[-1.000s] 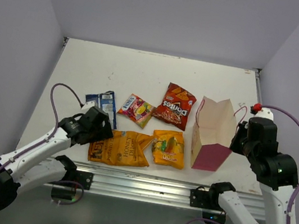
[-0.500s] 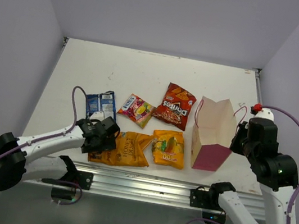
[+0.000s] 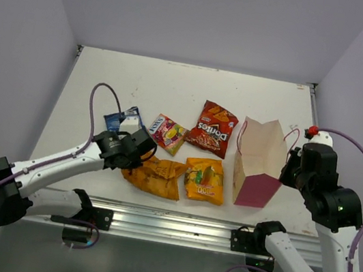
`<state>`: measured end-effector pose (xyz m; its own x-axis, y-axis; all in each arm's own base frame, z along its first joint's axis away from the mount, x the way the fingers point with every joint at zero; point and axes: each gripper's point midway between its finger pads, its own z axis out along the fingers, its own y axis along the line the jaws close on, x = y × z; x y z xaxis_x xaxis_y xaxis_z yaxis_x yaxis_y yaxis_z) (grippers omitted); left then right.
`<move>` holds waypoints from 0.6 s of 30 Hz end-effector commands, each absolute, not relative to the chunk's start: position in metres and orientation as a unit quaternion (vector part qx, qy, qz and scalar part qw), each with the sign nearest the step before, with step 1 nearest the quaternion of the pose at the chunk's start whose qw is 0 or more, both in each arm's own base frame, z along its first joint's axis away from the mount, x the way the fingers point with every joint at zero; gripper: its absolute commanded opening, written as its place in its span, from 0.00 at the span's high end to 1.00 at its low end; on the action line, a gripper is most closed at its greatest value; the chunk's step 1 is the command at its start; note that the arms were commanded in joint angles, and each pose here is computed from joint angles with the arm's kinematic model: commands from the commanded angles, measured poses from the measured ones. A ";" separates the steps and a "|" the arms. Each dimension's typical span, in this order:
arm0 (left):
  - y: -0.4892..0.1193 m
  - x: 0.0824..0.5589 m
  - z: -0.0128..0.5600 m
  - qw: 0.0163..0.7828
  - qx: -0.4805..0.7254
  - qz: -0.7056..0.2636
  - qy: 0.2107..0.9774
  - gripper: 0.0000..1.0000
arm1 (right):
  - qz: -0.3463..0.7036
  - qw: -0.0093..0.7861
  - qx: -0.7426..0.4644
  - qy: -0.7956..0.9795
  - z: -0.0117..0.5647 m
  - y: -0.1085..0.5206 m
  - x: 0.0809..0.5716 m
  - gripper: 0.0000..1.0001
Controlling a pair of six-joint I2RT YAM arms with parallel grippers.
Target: Place the snacks into the paper bag
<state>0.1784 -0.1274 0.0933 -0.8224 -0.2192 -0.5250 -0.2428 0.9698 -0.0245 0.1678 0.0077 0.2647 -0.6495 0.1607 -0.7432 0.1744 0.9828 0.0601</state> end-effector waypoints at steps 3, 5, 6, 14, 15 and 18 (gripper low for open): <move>-0.194 0.236 0.266 0.449 -0.075 -0.116 0.883 1.00 | -0.001 0.437 0.084 0.896 0.282 0.010 0.176 1.00; -0.213 0.243 0.295 0.464 -0.052 -0.143 0.873 1.00 | -0.003 0.436 0.085 0.896 0.282 0.009 0.176 1.00; -0.224 0.245 0.329 0.482 -0.049 -0.175 0.857 1.00 | -0.004 0.437 0.084 0.895 0.283 0.009 0.176 1.00; -0.312 0.243 0.458 0.558 0.012 -0.333 0.760 1.00 | -0.010 0.438 0.086 0.895 0.286 0.006 0.175 1.00; -0.317 0.237 0.490 0.576 0.007 -0.356 0.736 1.00 | -0.011 0.438 0.087 0.895 0.285 0.006 0.175 1.00; -0.336 0.230 0.535 0.621 0.013 -0.346 0.703 1.00 | -0.012 0.440 0.088 0.894 0.286 0.005 0.174 1.00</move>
<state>0.2379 -0.3286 0.4461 -0.4092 -0.2840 -0.8671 0.3753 0.8139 -0.4436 0.1697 0.0078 0.2703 -0.6394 0.1604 -0.7519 0.1727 0.9830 0.0628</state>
